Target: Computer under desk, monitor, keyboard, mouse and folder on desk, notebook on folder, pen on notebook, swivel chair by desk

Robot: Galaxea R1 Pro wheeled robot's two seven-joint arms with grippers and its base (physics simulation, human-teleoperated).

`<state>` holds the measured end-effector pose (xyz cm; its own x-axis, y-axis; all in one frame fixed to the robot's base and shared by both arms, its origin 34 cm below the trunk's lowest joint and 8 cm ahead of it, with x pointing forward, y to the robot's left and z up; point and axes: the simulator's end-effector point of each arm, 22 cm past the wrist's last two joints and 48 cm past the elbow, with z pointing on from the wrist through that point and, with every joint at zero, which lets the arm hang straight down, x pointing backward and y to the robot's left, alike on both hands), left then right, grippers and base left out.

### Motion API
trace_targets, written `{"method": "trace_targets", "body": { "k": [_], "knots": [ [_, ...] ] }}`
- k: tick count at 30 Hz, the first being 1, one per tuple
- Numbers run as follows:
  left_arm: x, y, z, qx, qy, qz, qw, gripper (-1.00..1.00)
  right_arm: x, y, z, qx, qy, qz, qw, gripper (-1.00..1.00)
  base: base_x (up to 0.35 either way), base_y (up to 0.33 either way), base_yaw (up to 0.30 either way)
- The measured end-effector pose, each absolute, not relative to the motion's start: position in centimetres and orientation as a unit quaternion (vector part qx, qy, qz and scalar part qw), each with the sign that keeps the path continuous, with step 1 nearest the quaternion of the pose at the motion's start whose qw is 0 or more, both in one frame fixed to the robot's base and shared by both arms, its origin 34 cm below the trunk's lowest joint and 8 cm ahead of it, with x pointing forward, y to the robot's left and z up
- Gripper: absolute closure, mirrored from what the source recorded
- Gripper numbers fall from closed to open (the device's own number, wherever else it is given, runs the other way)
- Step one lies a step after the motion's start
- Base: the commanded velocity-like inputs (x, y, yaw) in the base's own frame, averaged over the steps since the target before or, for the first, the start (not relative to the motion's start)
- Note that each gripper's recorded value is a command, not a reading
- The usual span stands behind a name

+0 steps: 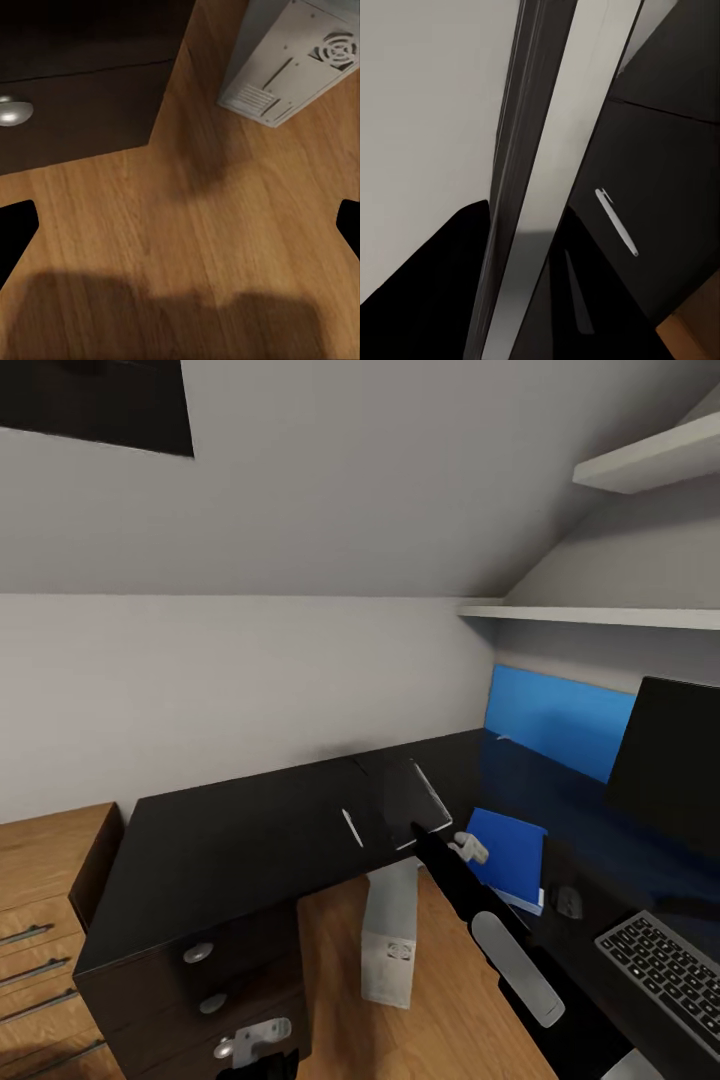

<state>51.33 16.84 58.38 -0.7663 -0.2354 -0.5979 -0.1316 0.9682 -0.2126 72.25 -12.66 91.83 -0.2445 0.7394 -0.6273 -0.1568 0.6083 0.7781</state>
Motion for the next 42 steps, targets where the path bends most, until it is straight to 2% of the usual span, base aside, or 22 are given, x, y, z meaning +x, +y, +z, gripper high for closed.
{"method": "trace_targets", "body": {
  "k": [11, 14, 25, 42],
  "knots": [
    [51.3, 16.7, 58.4, -0.096, 0.937, -0.08, 0.327, -1.0, 73.6, -16.8, 93.2, 0.31, 0.628, 0.361, 0.616, 1.0, 0.0, 0.0, -0.001],
    [51.3, 16.7, 58.4, -0.096, 0.937, -0.08, 0.327, -1.0, 74.0, -19.8, 92.6, 0.361, 0.619, 0.335, 0.612, 1.0, 0.0, 0.0, 0.0],
    [51.1, 16.7, 58.2, -0.096, 0.937, -0.08, 0.325, -1.0, 74.0, -20.7, 92.0, 0.399, 0.611, 0.322, 0.604, 1.0, 0.0, 0.0, 0.0],
    [51.1, 16.7, 58.2, -0.096, 0.937, -0.079, 0.325, -1.0, 73.2, -23.9, 92.8, 0.469, 0.535, 0.298, 0.636, 1.0, 0.0, 0.0, 0.0]
  ]
}}
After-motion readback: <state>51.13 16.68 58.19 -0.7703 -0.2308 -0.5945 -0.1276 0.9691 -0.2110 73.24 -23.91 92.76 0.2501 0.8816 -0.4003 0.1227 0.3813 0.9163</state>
